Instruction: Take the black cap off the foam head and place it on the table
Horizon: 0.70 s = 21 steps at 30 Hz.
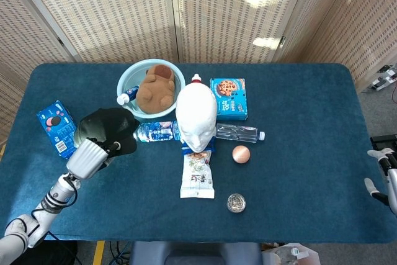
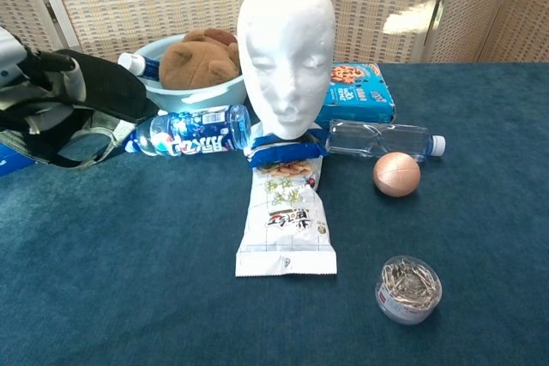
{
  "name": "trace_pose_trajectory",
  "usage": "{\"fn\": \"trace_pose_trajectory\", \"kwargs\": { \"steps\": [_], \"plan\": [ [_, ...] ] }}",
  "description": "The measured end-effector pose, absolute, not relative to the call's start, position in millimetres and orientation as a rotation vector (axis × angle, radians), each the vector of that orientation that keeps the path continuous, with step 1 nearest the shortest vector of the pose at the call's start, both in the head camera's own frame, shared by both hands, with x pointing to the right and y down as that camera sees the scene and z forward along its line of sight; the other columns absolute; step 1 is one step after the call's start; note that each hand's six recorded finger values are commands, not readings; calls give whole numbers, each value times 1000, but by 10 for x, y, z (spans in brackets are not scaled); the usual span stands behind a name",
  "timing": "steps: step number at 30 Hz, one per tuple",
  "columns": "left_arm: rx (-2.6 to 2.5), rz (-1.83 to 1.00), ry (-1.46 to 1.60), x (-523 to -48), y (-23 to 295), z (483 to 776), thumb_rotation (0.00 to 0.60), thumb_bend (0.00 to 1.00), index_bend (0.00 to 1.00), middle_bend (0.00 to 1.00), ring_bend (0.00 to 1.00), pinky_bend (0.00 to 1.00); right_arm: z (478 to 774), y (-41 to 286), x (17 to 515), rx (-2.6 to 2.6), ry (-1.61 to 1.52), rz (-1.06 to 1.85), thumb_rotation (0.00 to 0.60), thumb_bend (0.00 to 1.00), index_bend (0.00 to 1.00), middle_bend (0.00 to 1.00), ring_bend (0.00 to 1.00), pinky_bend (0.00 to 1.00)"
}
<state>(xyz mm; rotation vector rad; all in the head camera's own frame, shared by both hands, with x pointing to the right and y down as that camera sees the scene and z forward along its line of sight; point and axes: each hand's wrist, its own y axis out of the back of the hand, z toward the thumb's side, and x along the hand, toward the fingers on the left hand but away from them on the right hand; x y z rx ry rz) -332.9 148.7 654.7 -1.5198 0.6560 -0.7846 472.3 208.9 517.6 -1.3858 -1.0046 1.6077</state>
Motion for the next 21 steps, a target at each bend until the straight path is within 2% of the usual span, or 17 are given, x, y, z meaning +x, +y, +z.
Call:
{"fn": "trace_pose_trajectory", "kwargs": {
  "steps": [8, 11, 14, 16, 19, 21],
  "plan": [
    [-1614, -895, 616, -3246, 1646, 6829, 600, 412, 532, 1000, 1000, 1000, 5210, 2082, 4720, -1394, -1000, 1609, 600, 287, 282, 307, 224, 305],
    [-1651, -941, 609, -3204, 1709, 6904, 600, 348, 459, 983, 1000, 1000, 5227, 2083, 4717, -1398, -998, 1610, 600, 287, 282, 307, 224, 305],
    [-1681, -991, 601, -3174, 1772, 6956, 600, 194, 291, 937, 995, 1000, 5232, 2090, 4728, -1398, -1000, 1615, 600, 287, 282, 307, 224, 305],
    [-1687, -1027, 589, -3159, 1810, 6974, 600, 127, 166, 909, 981, 1000, 5233, 2096, 4738, -1395, -1001, 1618, 600, 287, 282, 307, 224, 306],
    [-1696, -1073, 574, -3131, 1860, 6967, 600, 87, 31, 867, 959, 1000, 5235, 2103, 4745, -1394, -1003, 1619, 600, 287, 282, 307, 224, 306],
    [-1702, -1100, 564, -3117, 1887, 6948, 600, 76, 3, 841, 950, 1000, 5238, 2106, 4747, -1395, -1003, 1619, 600, 287, 282, 307, 224, 305]
  ]
}}
